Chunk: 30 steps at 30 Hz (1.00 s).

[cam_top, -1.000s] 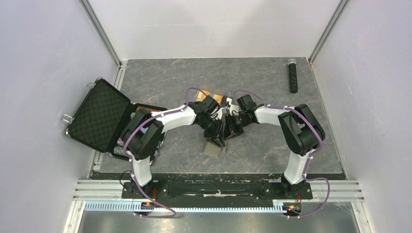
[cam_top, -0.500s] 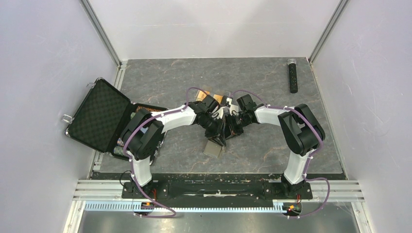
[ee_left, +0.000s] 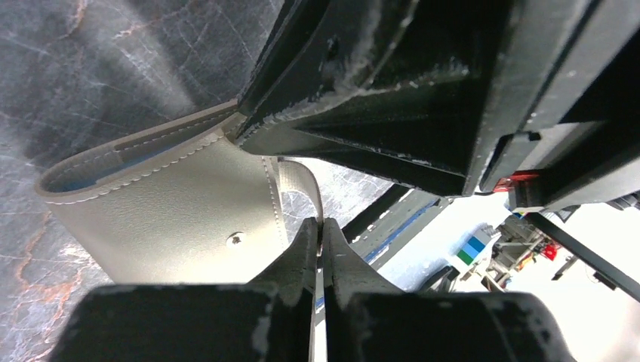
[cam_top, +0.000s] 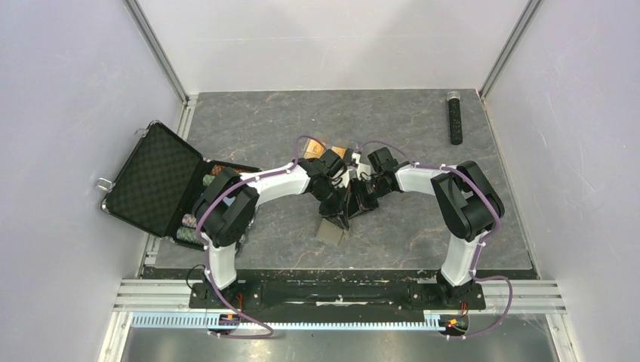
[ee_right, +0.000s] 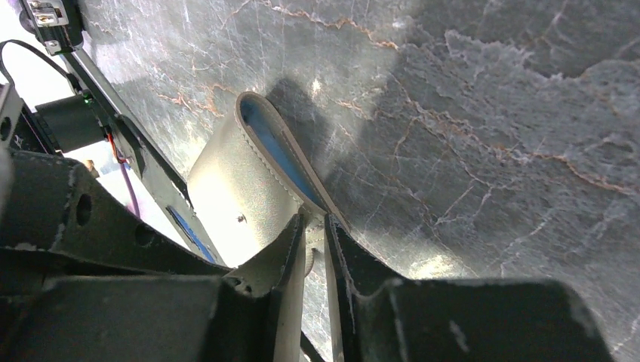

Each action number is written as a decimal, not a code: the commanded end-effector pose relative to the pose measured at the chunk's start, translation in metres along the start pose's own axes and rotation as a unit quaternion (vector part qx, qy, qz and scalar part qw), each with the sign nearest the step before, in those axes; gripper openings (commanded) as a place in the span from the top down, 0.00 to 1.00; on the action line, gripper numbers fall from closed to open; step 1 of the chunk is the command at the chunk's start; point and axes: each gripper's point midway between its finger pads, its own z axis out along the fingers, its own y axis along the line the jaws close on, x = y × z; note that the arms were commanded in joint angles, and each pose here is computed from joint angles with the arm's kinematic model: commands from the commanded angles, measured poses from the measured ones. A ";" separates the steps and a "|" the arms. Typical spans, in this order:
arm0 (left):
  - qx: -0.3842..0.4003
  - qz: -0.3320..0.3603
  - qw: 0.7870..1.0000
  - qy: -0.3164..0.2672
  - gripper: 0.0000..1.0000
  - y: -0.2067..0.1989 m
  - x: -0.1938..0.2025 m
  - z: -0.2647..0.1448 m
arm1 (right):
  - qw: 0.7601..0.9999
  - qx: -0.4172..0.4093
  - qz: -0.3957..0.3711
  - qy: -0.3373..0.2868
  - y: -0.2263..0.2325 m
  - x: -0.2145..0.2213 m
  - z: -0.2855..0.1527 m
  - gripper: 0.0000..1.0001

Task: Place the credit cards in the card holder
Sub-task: Close the card holder at the center of the board.

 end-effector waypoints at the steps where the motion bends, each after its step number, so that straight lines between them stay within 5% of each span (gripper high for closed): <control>1: -0.017 0.047 0.999 -0.012 0.97 -0.003 -0.003 -0.007 | 1.000 0.019 -0.013 0.002 -0.009 -0.001 0.005 0.83; 30: -0.148 0.038 0.985 -0.076 0.98 0.035 -0.024 -0.027 | 0.999 0.026 -0.022 0.004 -0.009 -0.003 0.003 0.89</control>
